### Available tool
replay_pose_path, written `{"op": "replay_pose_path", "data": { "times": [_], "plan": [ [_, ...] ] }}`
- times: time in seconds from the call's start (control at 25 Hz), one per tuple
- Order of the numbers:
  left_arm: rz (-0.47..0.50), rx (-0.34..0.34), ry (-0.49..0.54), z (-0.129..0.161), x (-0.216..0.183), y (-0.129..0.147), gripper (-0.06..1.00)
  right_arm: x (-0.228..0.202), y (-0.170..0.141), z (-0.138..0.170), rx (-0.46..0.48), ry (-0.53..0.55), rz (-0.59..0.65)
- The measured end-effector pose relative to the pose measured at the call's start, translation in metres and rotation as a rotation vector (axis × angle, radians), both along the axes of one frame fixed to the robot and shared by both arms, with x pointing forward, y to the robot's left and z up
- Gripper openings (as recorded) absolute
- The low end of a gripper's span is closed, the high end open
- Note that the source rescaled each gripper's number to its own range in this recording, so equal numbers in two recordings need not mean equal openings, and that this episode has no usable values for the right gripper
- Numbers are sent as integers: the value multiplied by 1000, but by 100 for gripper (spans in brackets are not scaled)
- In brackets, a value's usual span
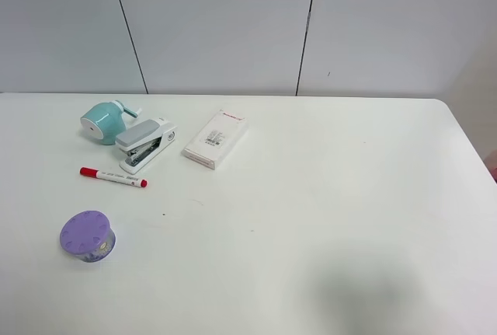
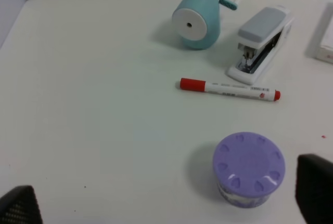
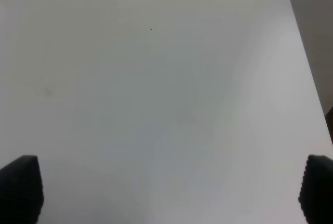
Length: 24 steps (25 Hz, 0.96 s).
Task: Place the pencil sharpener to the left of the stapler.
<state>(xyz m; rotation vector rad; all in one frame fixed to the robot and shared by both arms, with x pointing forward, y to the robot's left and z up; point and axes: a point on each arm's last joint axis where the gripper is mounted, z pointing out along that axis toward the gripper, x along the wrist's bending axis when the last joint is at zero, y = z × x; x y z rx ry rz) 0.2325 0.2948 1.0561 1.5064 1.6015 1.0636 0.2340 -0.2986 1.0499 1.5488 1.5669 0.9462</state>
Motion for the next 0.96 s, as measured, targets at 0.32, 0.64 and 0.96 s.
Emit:
{"op": "replay_pose_path", "data": {
  "times": [0.32, 0.64, 0.96],
  "plan": [
    [0, 0, 0, 0, 0, 0, 99, 0, 0, 0, 0, 0, 0],
    [0, 0, 0, 0, 0, 0, 99, 0, 0, 0, 0, 0, 0],
    [0, 0, 0, 0, 0, 0, 99, 0, 0, 0, 0, 0, 0]
  ]
}}
